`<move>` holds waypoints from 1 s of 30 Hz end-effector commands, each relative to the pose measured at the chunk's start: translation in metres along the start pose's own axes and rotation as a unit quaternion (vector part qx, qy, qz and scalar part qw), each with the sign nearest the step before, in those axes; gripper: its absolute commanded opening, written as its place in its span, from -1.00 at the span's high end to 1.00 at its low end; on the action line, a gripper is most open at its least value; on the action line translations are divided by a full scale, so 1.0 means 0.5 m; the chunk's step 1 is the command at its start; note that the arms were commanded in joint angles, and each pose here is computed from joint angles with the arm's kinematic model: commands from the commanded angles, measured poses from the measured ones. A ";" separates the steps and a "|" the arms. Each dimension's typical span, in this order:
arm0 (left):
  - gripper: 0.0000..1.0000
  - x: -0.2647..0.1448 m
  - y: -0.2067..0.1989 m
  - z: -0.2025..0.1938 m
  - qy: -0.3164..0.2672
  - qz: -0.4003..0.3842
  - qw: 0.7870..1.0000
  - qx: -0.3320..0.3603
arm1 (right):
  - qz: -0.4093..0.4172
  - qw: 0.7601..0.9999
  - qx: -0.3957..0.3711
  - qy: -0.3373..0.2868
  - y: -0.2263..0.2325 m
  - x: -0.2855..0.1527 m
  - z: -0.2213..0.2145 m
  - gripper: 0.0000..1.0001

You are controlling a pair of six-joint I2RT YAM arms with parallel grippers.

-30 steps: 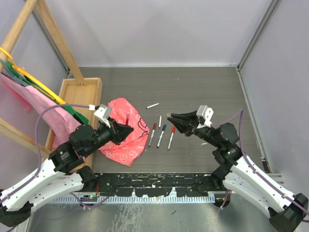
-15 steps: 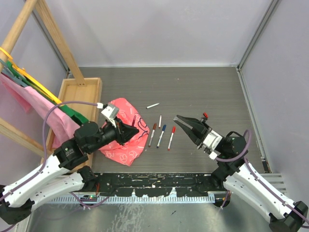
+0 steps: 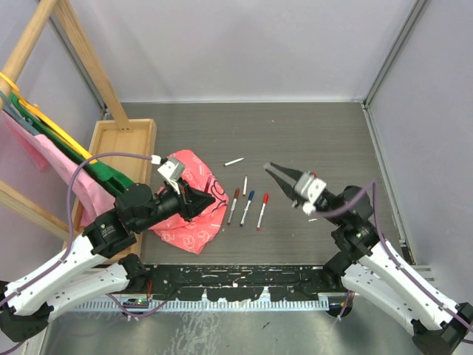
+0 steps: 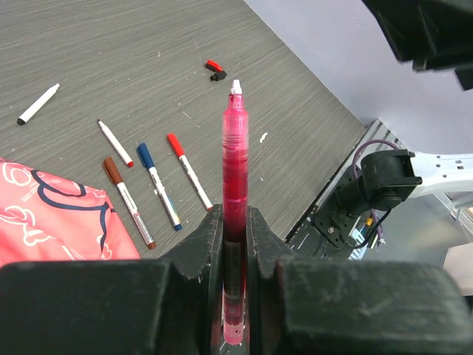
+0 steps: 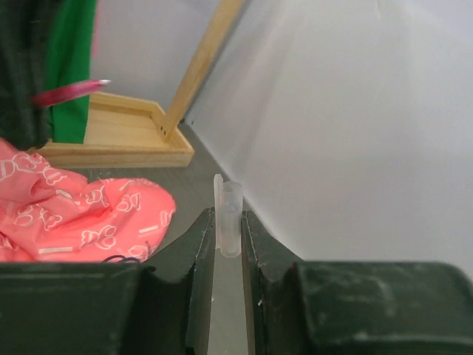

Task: Insert the pens into the pen caps
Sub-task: Pick up the pen cap from the center of the board, then place the pen cap at the center of the board.

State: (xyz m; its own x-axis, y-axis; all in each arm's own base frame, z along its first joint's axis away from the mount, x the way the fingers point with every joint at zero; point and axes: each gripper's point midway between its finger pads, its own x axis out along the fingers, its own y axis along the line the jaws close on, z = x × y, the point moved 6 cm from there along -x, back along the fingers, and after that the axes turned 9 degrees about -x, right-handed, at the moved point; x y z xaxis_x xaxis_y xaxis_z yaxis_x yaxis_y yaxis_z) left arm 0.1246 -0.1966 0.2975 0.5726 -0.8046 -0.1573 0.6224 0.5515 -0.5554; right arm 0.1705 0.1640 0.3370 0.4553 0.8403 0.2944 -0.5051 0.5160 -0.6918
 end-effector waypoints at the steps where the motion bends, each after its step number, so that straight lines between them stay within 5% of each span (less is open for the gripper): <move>1: 1.00 -0.009 -0.028 0.047 -0.044 -0.025 0.999 0.008 | -0.109 0.959 0.191 0.178 -0.060 0.005 -0.031 1.00; 9: 1.00 -0.006 -0.025 0.045 -0.039 -0.017 0.999 0.006 | -0.096 0.822 0.309 0.468 0.007 -0.017 -0.165 1.00; 21: 1.00 -0.007 -0.016 0.040 -0.035 0.001 0.999 -0.007 | -0.022 0.662 0.430 0.614 0.130 -0.089 -0.315 0.98; 30: 1.00 -0.007 -0.014 0.036 -0.032 0.005 0.999 -0.011 | -0.032 0.603 0.436 0.667 0.183 -0.121 -0.365 0.91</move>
State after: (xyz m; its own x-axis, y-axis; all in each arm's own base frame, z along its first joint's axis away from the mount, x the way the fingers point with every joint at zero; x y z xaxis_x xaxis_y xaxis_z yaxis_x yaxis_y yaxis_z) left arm 0.1268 -0.1949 0.2922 0.5934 -0.7829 -0.1871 0.5876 0.5802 -0.5641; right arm 0.2309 0.1289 0.1419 0.3924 0.2428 -0.8872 -0.4131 0.9083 0.0659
